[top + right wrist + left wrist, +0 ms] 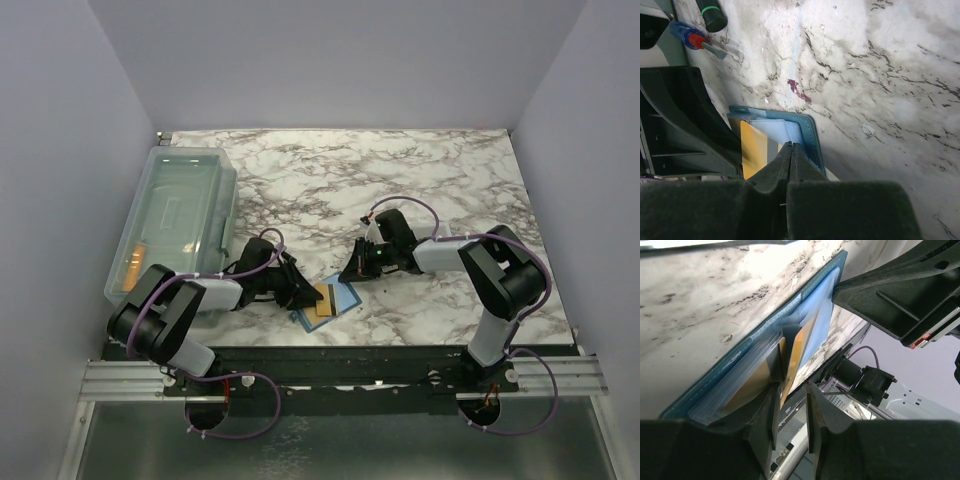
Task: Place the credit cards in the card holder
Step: Insert the credit card into the card holder.
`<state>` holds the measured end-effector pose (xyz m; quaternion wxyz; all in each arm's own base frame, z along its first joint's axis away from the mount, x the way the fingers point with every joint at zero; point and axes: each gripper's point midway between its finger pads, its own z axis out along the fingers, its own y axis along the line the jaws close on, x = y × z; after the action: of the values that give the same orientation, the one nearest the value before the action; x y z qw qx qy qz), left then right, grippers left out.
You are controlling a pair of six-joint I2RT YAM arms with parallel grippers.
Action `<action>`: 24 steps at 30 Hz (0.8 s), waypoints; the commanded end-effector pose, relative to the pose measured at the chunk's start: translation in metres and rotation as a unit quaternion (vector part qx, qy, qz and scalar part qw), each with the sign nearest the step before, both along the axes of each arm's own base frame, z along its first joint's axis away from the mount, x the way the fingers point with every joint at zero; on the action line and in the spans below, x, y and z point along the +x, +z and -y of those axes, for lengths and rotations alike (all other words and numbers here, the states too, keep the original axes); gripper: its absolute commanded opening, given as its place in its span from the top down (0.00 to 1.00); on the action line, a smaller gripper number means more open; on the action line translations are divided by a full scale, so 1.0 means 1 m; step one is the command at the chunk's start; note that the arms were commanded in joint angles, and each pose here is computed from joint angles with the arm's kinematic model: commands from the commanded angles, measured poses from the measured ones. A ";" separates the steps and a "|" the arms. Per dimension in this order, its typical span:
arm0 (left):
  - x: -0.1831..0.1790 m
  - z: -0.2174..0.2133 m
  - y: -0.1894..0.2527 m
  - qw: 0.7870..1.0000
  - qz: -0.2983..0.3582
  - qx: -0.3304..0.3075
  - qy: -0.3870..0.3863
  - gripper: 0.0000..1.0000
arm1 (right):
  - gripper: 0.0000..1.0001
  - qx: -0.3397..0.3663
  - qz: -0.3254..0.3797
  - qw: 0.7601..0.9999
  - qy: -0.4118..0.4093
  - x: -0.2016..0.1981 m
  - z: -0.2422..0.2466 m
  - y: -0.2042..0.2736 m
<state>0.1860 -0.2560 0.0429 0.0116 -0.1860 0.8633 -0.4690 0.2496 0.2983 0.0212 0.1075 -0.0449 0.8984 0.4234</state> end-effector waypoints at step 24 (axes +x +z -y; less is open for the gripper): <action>0.015 -0.019 -0.007 0.991 0.063 0.041 0.109 1.00 | 1.00 -0.037 -0.032 0.997 -0.065 -0.006 0.017 -0.017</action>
<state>0.1884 -0.2463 0.0420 0.0738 -0.2078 0.8565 -0.4667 0.2486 0.2956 0.0193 0.1047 -0.0098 0.9013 0.4202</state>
